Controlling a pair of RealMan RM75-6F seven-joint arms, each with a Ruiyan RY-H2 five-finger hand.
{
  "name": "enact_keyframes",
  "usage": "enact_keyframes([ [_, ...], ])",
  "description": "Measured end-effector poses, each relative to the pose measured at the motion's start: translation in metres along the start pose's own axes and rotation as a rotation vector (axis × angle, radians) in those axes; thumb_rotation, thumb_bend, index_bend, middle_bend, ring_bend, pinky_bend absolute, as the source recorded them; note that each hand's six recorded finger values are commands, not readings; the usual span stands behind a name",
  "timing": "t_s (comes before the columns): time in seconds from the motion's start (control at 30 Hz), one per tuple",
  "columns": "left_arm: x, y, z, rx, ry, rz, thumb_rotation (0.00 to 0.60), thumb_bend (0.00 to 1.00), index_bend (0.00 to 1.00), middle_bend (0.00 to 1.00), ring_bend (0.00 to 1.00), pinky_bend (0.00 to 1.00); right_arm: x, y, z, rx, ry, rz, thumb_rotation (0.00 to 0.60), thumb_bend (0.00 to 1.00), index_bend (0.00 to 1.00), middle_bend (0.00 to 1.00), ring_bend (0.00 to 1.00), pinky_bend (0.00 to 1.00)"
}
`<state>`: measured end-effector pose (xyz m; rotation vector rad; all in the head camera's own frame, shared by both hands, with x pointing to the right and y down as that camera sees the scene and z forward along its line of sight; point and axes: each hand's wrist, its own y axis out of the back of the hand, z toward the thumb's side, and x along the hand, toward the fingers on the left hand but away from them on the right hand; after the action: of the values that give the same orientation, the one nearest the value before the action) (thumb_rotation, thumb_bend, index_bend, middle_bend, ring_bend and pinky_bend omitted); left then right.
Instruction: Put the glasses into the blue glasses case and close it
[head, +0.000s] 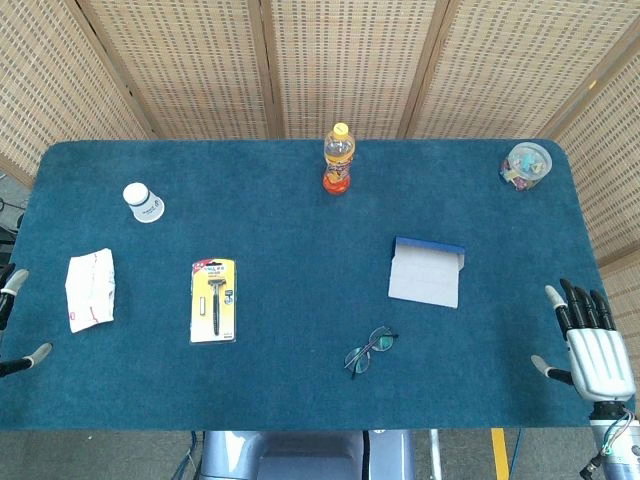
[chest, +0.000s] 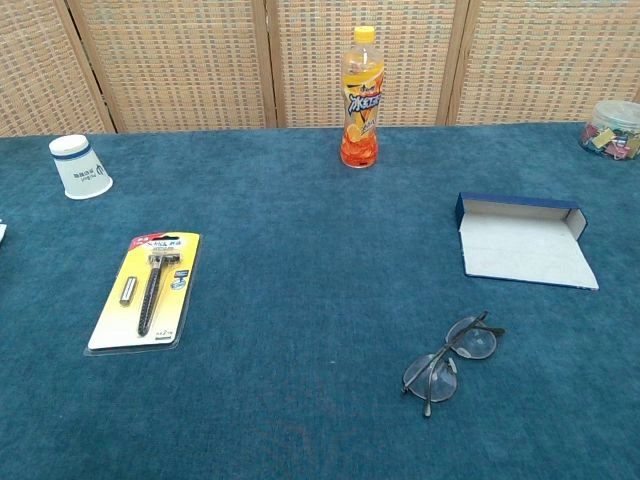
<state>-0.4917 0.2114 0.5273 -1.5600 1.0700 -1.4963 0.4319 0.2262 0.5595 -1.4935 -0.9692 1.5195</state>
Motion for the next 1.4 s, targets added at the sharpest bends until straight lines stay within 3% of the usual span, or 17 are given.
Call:
enact_keyframes([
  [0.2,0.000,0.002,-0.002,-0.005,0.004,0.005,0.600,0.00,0.00,0.00,0.00,0.00,-0.003,-0.001,0.004,0.018,0.014,0.010,0.600,0.00,0.00,0.00,0.00,0.00],
  [0.3,0.001,0.002,-0.002,-0.004,0.005,0.003,0.600,0.00,0.00,0.00,0.00,0.00,-0.009,-0.002,0.016,0.015,0.076,0.029,0.600,0.00,0.03,0.00,0.00,0.00],
  [0.43,0.001,0.002,-0.002,-0.005,0.006,0.003,0.600,0.00,0.00,0.00,0.00,0.00,-0.018,0.000,0.043,0.008,0.223,0.043,0.600,0.01,0.16,0.00,0.00,0.00],
  [0.63,0.001,0.004,-0.002,-0.007,0.008,0.007,0.600,0.00,0.00,0.00,0.00,0.00,-0.035,-0.007,0.100,-0.046,0.507,0.099,0.600,0.17,0.31,0.00,0.00,0.00],
  [0.83,0.003,0.004,-0.003,-0.010,0.015,0.008,0.600,0.00,0.00,0.00,0.00,0.00,-0.051,-0.026,0.146,-0.011,0.655,0.109,0.600,0.26,0.36,0.00,0.00,0.00],
  [1.07,0.006,0.002,-0.005,-0.010,0.027,-0.003,0.600,0.00,0.00,0.00,0.00,0.00,-0.061,-0.052,0.171,0.085,0.700,0.145,0.600,0.34,0.38,0.00,0.00,0.00],
  [1.4,0.010,0.000,-0.005,-0.003,0.033,-0.015,0.600,0.00,0.00,0.00,0.00,0.00,-0.066,-0.080,0.197,0.159,0.722,0.199,0.600,0.34,0.38,0.00,0.00,0.00],
])
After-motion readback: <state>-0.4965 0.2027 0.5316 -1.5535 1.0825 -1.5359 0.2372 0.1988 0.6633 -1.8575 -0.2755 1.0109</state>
